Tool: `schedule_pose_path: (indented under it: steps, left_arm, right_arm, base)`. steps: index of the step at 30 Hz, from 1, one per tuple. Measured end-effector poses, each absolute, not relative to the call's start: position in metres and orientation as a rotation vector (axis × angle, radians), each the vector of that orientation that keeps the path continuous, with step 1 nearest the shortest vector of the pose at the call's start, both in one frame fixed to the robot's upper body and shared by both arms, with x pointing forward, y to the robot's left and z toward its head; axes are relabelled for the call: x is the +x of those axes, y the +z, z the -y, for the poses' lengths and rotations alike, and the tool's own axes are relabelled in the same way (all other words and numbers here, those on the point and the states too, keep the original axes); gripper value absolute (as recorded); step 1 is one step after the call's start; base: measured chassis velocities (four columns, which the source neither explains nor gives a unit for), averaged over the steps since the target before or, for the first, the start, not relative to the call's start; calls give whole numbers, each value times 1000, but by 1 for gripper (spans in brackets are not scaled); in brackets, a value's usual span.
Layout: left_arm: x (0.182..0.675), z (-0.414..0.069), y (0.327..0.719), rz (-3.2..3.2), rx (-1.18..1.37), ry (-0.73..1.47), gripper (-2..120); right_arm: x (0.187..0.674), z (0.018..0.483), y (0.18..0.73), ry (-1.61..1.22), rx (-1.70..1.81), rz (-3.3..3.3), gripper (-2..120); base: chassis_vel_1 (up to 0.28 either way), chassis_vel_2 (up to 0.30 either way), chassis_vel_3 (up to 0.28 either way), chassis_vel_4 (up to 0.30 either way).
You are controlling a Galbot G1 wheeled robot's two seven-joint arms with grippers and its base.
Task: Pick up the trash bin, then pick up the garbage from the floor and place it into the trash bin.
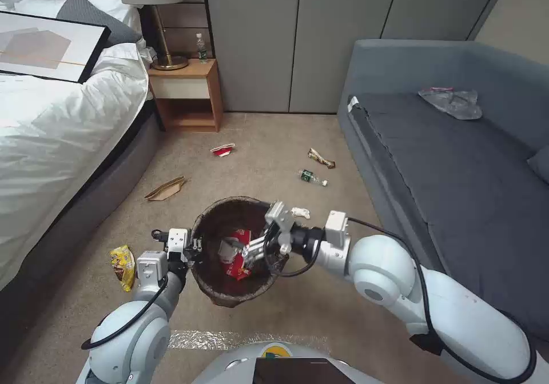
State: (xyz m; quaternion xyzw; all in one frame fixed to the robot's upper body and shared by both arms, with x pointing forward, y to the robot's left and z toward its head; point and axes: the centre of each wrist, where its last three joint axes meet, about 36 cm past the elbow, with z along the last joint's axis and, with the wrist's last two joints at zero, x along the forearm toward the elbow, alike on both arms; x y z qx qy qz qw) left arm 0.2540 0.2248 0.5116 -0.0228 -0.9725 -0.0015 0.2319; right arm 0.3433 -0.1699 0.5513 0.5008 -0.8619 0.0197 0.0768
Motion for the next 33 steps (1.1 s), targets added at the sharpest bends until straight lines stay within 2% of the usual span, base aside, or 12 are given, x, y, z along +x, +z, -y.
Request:
schedule_pose_path:
  steps: [9, 23, 33]
  left_arm:
    - [253, -224, 512, 2676, -59, 5, 2]
    - [251, -224, 516, 2684, -63, 8, 2]
    - [250, -225, 518, 2693, -61, 1, 2]
  right_arm:
    - [338, 201, 549, -62, 1146, 2923, 100]
    - [320, 251, 524, 12, 664, 3123, 100]
    - [266, 265, 476, 3, 292, 3171, 100]
  base:
    - [0, 0, 0, 0]
    - [0, 0, 0, 0]
    - [0, 0, 0, 0]
